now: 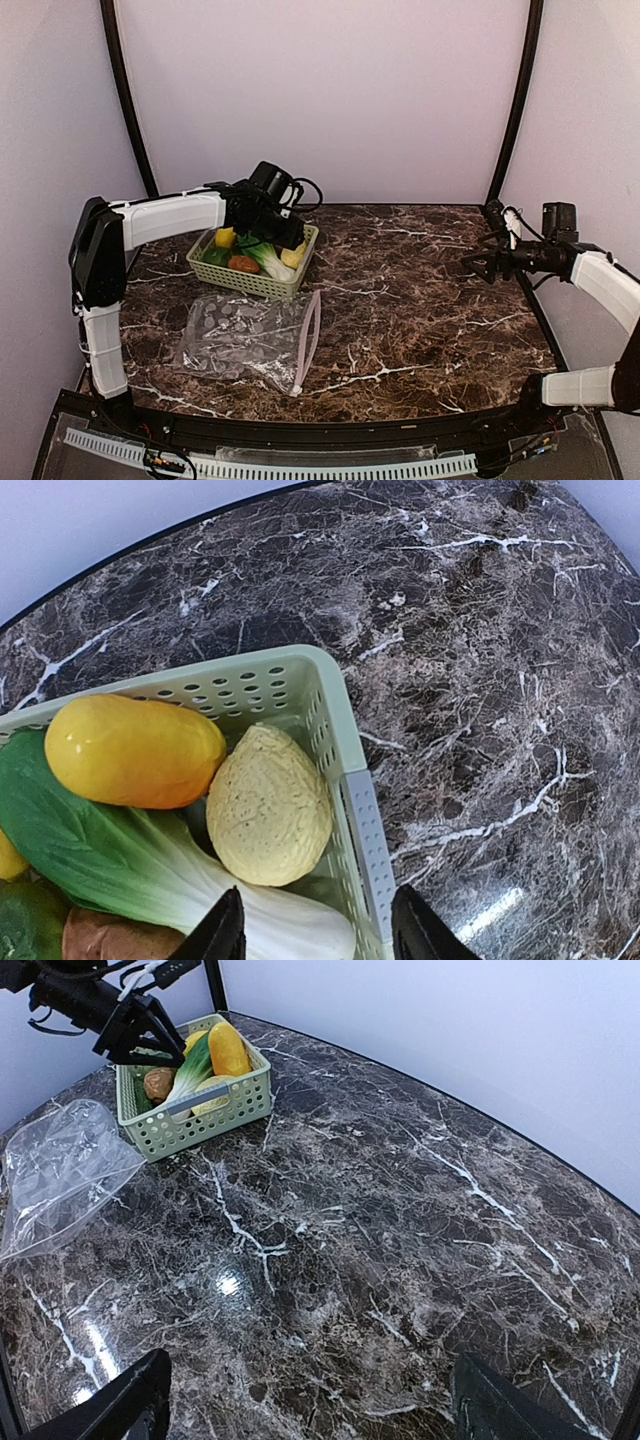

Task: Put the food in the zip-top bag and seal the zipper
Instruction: Move the bin to the center of the board.

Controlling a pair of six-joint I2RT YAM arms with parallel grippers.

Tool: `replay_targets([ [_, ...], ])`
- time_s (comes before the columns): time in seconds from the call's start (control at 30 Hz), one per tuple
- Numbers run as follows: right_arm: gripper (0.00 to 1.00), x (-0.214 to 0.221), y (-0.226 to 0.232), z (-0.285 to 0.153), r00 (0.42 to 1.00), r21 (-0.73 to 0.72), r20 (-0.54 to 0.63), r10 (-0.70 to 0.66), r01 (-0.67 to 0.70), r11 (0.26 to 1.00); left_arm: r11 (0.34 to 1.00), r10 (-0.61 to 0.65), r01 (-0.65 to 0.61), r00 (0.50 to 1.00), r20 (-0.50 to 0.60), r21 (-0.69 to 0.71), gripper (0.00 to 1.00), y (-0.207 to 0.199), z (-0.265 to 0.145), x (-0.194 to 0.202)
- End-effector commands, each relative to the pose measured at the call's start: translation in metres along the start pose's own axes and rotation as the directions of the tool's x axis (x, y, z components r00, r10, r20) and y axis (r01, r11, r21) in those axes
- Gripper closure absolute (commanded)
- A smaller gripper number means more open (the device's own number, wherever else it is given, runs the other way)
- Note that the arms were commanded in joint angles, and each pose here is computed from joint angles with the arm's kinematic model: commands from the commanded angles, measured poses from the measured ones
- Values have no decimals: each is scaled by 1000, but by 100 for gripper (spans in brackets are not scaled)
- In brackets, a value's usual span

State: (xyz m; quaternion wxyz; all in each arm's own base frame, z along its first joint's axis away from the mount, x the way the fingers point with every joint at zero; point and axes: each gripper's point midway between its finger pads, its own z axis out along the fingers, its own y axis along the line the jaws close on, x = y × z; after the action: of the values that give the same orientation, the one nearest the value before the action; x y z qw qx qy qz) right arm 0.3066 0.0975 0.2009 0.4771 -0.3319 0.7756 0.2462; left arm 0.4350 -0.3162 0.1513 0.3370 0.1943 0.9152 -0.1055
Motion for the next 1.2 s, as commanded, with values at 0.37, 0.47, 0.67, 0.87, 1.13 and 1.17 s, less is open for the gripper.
replay_targets([
  [0.37, 7, -7, 7, 0, 999, -19, 5, -47, 47, 999, 1000, 4, 0, 988, -153, 26, 56, -35, 52, 20],
  [0.47, 7, -6, 8, 0, 999, -17, 5, -49, 49, 999, 1000, -4, 1, 986, -166, -21, 64, -28, 56, 25],
  [0.67, 7, -5, 8, 1, 999, -26, 3, -43, 43, 999, 1000, 29, -28, 989, -146, 6, 87, -42, 58, 24],
  [0.87, 7, -5, 5, 0, 999, -3, -6, -53, 53, 999, 982, 152, -142, 985, -77, 127, 94, -96, 50, 18],
  [1.13, 7, -13, -27, -7, 1000, 177, -24, -13, 17, 984, 868, 368, -361, 929, 48, 342, 99, -202, 29, 34],
  [1.17, 6, -14, -31, -8, 1000, 198, -22, -1, 6, 980, 834, 415, -410, 907, 69, 370, 99, -214, 25, 40],
])
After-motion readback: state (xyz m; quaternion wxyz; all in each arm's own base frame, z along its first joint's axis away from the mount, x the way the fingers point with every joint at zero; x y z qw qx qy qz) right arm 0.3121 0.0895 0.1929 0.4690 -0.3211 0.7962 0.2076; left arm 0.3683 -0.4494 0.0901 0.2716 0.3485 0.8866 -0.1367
